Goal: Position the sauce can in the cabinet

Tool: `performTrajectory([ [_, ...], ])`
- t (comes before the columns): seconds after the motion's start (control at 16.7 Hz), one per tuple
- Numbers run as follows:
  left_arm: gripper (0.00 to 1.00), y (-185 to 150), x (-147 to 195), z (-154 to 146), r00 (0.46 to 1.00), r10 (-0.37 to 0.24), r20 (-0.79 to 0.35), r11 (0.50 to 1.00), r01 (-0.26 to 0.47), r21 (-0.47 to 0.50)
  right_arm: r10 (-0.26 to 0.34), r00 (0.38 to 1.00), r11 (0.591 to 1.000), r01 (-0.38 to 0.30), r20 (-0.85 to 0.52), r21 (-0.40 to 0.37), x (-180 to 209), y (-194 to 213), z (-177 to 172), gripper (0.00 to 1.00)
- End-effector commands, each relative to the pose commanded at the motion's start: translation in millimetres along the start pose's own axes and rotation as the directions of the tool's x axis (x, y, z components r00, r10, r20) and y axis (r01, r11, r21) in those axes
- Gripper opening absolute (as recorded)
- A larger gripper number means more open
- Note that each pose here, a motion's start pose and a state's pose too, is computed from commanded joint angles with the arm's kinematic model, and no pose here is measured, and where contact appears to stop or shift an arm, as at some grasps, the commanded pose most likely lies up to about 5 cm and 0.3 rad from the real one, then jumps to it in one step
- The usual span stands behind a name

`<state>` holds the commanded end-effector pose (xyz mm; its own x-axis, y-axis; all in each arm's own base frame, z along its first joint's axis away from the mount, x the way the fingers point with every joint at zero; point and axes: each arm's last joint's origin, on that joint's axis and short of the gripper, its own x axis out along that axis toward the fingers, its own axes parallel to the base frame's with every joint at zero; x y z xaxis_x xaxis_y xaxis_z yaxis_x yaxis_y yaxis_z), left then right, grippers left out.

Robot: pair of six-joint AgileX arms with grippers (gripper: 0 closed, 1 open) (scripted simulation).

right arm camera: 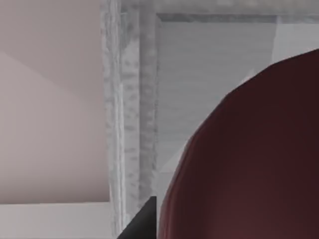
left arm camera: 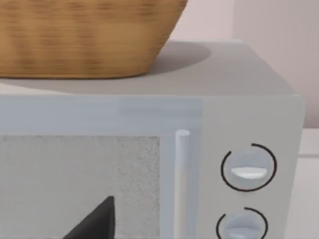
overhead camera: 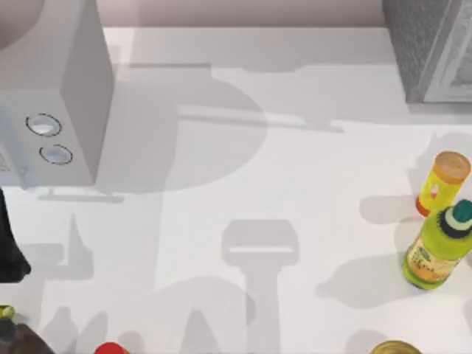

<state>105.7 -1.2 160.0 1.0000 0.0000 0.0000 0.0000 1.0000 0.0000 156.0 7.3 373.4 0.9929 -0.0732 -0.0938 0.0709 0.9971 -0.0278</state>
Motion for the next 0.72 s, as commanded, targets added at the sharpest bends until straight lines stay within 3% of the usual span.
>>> performTrajectory([
  [0.3, 1.00, 0.0, 0.0, 0.0, 1.000, 0.000, 0.000, 1.000, 0.000, 0.000, 0.007, 0.995, 1.000, -0.009, 0.101, 0.017, 27.0, 13.6, 116.7, 0.00],
  [0.48, 1.00, 0.0, 0.0, 0.0, 1.000, 0.000, 0.000, 1.000, 0.000, 0.000, 0.034, 0.993, 0.999, -0.037, 0.110, 0.022, 47.7, 26.0, 149.5, 0.00],
  [0.72, 1.00, 0.0, 0.0, 0.0, 1.000, 0.000, 0.000, 1.000, 0.000, 0.000, 0.072, 0.993, 0.997, -0.074, 0.092, 0.021, 69.9, 40.8, 164.1, 0.00],
])
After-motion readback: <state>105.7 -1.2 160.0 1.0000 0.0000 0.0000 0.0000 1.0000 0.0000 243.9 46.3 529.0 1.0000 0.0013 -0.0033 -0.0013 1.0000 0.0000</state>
